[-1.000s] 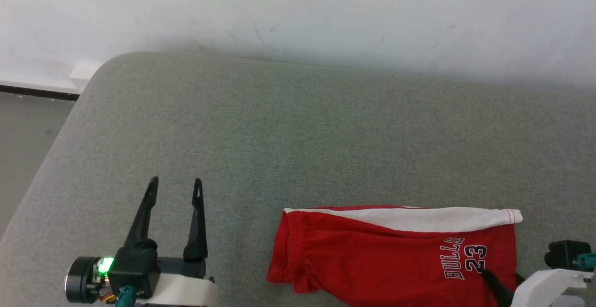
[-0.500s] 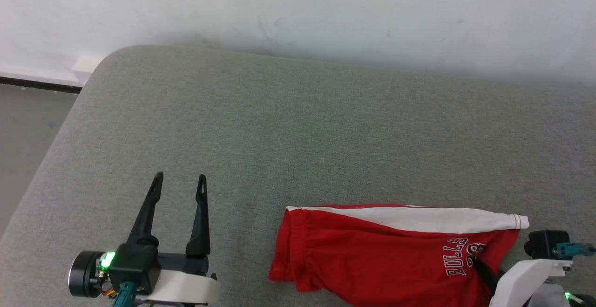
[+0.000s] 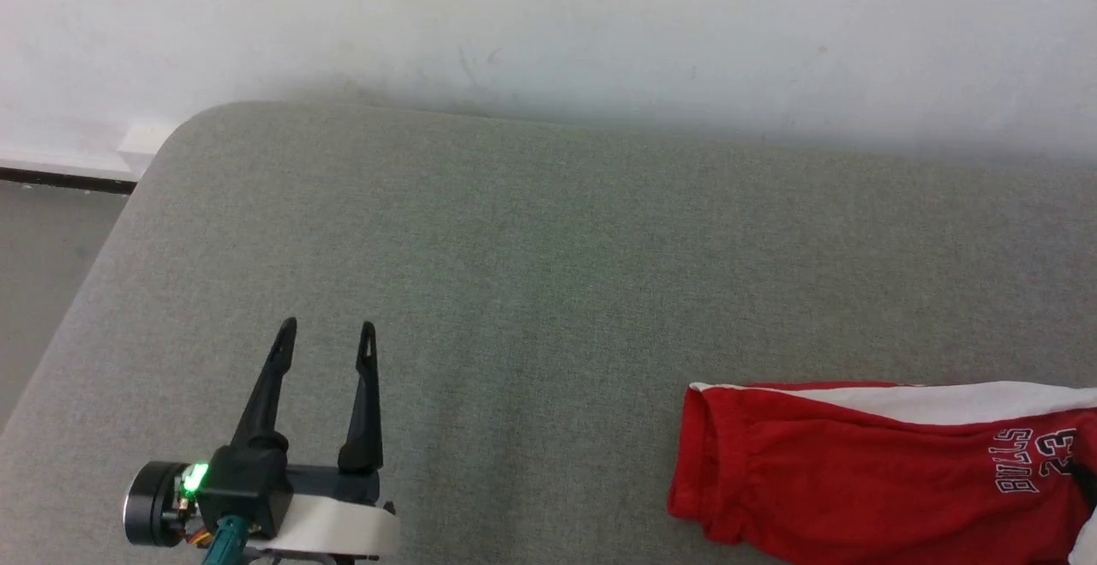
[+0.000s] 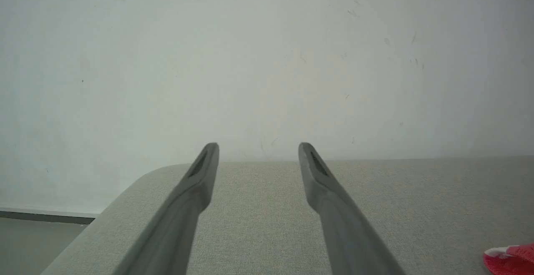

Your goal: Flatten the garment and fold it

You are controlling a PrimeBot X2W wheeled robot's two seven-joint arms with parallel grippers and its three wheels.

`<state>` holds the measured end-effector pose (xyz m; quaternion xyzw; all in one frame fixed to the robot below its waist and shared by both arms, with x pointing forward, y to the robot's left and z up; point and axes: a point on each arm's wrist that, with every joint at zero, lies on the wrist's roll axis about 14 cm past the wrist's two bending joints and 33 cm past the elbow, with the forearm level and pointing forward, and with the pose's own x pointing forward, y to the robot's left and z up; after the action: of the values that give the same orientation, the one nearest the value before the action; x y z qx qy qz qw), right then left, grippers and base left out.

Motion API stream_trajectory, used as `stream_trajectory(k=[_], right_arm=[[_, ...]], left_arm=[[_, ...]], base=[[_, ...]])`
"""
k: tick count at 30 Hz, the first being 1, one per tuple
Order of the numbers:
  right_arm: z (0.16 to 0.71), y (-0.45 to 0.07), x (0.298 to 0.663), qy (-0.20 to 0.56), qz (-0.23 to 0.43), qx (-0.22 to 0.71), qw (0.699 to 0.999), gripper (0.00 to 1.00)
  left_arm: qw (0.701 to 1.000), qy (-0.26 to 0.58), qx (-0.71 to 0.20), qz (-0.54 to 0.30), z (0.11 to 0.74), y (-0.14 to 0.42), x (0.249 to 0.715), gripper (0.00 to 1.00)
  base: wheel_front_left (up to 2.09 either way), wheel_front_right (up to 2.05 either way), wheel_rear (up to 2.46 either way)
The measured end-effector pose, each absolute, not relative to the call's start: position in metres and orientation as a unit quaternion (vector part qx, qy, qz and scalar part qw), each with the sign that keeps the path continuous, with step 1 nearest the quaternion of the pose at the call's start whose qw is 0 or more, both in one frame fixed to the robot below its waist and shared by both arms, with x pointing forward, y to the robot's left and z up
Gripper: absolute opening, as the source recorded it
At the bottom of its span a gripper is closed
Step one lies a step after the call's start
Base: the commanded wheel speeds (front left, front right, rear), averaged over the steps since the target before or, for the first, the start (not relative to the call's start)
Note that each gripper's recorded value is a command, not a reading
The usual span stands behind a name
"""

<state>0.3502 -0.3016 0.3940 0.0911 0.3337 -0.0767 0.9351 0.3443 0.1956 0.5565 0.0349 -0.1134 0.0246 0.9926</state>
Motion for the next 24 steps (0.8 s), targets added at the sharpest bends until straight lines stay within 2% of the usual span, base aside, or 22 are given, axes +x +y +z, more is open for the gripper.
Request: stream_trajectory(k=[7,16,24], right_arm=[[0.411,-0.291,0.355,0.310,-0.060,0.089,0.945,0.00],[0.453,-0.226,0.360,0.264,0.029,0.096,0.959,0.00],[0.467,-0.142,0.360,0.267,0.132,0.137,0.945,0.00]], left_arm=[[0.992,-0.117,0.031,0.021,0.558,0.194,0.342,1.00],[0.992,-0.122,0.022,0.016,0.560,0.189,0.329,1.00],[0.992,-0.125,0.018,0.028,0.562,0.196,0.322,1.00]], base=[[0.00,0.00,0.00],[0.00,0.00,0.00],[0.00,0.00,0.00]])
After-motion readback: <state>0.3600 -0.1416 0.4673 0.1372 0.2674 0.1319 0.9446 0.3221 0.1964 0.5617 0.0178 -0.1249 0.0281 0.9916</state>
